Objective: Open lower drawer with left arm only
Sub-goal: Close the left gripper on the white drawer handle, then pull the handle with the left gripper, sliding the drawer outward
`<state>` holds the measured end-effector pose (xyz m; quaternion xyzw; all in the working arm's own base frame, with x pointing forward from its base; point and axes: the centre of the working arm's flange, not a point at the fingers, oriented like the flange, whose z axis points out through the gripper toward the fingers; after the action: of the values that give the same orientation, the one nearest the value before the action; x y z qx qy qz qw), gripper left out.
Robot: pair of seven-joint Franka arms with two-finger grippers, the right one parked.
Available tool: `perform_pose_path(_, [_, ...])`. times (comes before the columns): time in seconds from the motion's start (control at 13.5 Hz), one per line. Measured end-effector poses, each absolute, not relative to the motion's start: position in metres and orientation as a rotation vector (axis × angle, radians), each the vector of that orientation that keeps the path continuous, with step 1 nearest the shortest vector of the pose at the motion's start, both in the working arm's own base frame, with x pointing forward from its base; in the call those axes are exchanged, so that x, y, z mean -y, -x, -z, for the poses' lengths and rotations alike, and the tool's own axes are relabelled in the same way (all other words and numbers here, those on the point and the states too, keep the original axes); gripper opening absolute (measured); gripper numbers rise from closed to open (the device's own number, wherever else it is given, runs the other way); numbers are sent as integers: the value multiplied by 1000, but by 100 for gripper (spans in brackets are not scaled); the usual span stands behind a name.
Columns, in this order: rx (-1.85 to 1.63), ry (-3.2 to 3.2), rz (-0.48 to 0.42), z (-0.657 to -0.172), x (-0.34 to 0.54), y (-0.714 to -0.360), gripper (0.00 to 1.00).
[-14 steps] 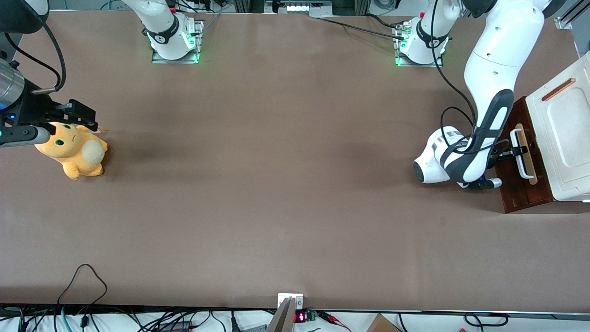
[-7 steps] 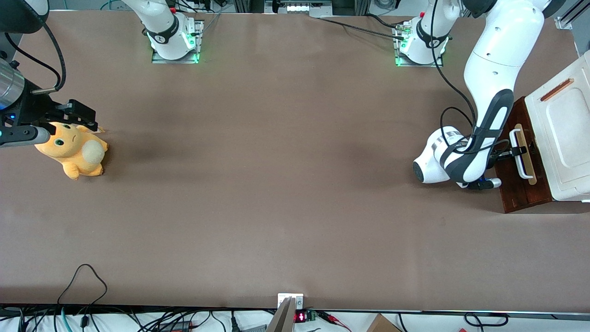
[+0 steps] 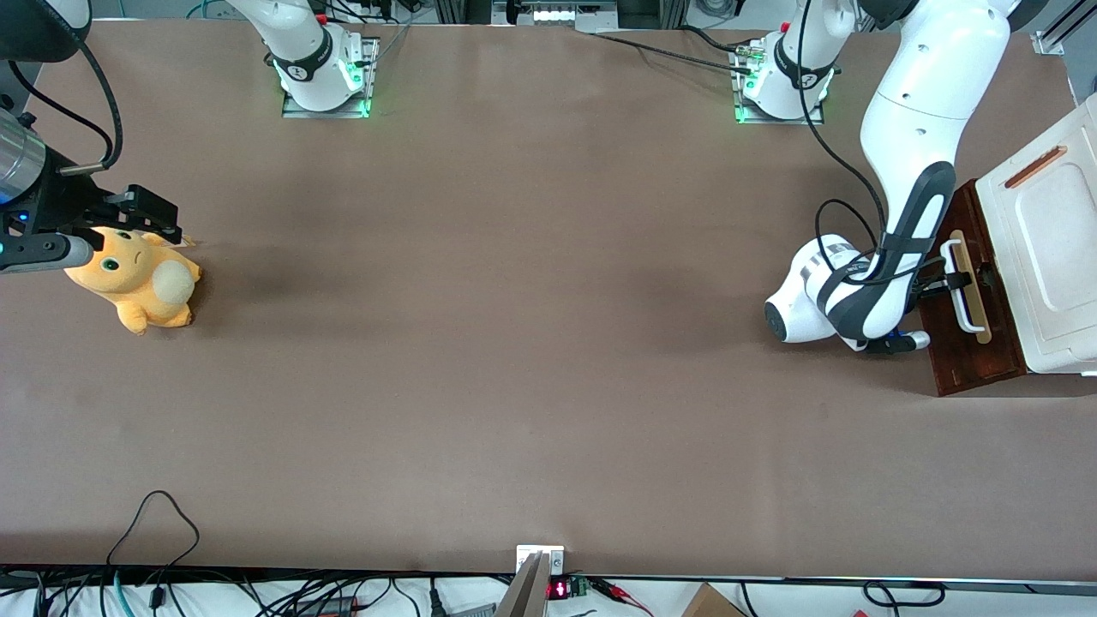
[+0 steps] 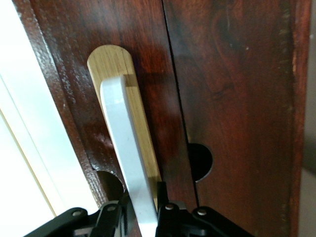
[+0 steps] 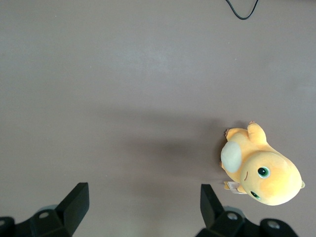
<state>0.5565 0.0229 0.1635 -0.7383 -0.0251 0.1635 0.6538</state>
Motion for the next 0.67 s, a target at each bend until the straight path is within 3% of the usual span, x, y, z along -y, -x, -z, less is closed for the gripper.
perform_pose_path(0.67, [59, 1704, -369, -166, 2, -556, 19])
